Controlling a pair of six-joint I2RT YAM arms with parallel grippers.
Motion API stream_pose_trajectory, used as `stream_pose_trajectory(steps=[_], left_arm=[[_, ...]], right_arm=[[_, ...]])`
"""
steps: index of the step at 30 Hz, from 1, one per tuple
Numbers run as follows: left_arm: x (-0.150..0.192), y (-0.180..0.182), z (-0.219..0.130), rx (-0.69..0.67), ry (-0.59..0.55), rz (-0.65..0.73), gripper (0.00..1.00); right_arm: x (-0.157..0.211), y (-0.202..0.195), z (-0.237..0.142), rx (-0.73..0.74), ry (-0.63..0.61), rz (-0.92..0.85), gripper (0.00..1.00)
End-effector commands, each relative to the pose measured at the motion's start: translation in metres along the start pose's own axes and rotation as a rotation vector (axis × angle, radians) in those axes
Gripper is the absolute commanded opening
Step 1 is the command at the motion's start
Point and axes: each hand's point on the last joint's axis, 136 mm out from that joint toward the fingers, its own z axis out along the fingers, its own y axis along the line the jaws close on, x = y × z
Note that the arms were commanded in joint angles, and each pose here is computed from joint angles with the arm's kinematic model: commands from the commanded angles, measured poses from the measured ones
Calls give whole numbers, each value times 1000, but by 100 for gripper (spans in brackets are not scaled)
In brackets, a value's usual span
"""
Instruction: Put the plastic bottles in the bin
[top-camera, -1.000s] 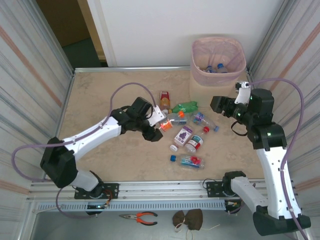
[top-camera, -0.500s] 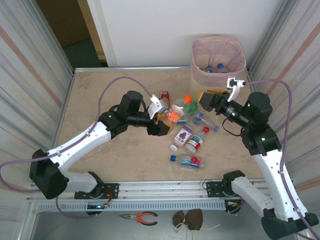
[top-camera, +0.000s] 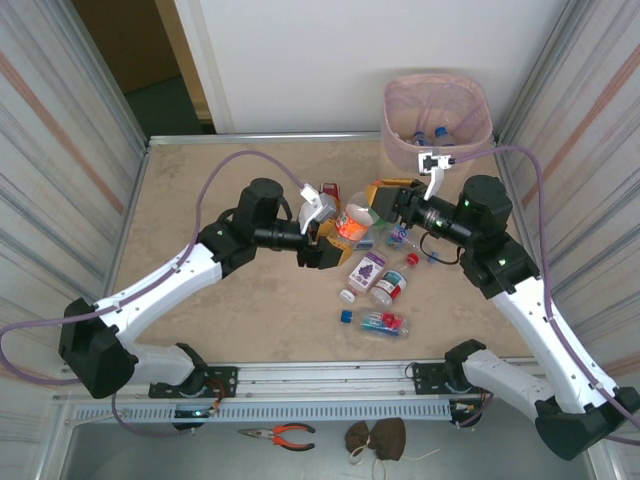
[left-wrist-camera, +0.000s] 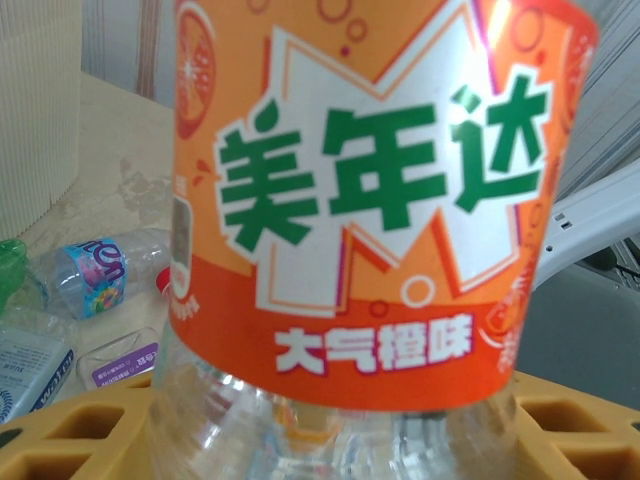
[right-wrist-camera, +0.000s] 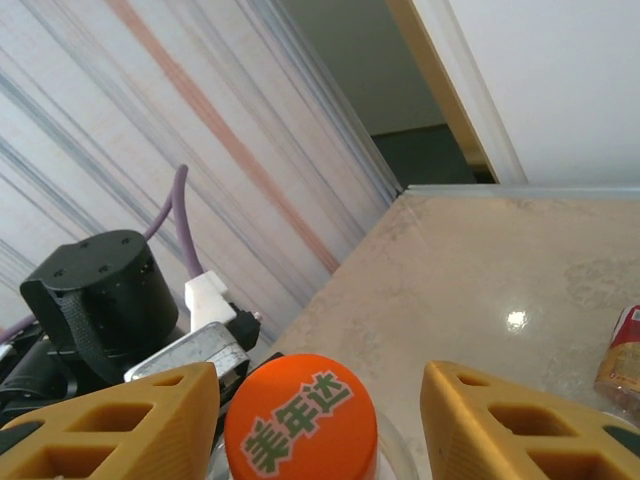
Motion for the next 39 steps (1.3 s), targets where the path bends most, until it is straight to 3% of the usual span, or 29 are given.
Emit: stream_pose_trajectory(steps=[1, 10, 20, 28, 39], left_arm=[[-21, -15, -7, 36, -56, 41, 51], [-23, -11, -6, 20, -62, 41, 56], [-34, -3, -28, -53, -116, 42, 75], [-37, 13, -59, -147, -166, 20, 78], [-36, 34, -77, -217, -195, -23, 78]], right_arm=[[-18, 12, -5, -10, -53, -41, 49], [-20, 11, -7, 9, -66, -34, 34], [-42, -4, -13, 118, -128, -65, 33], [-101, -51, -26, 270, -236, -53, 34], [-212, -139, -37, 454, -481, -26, 33]])
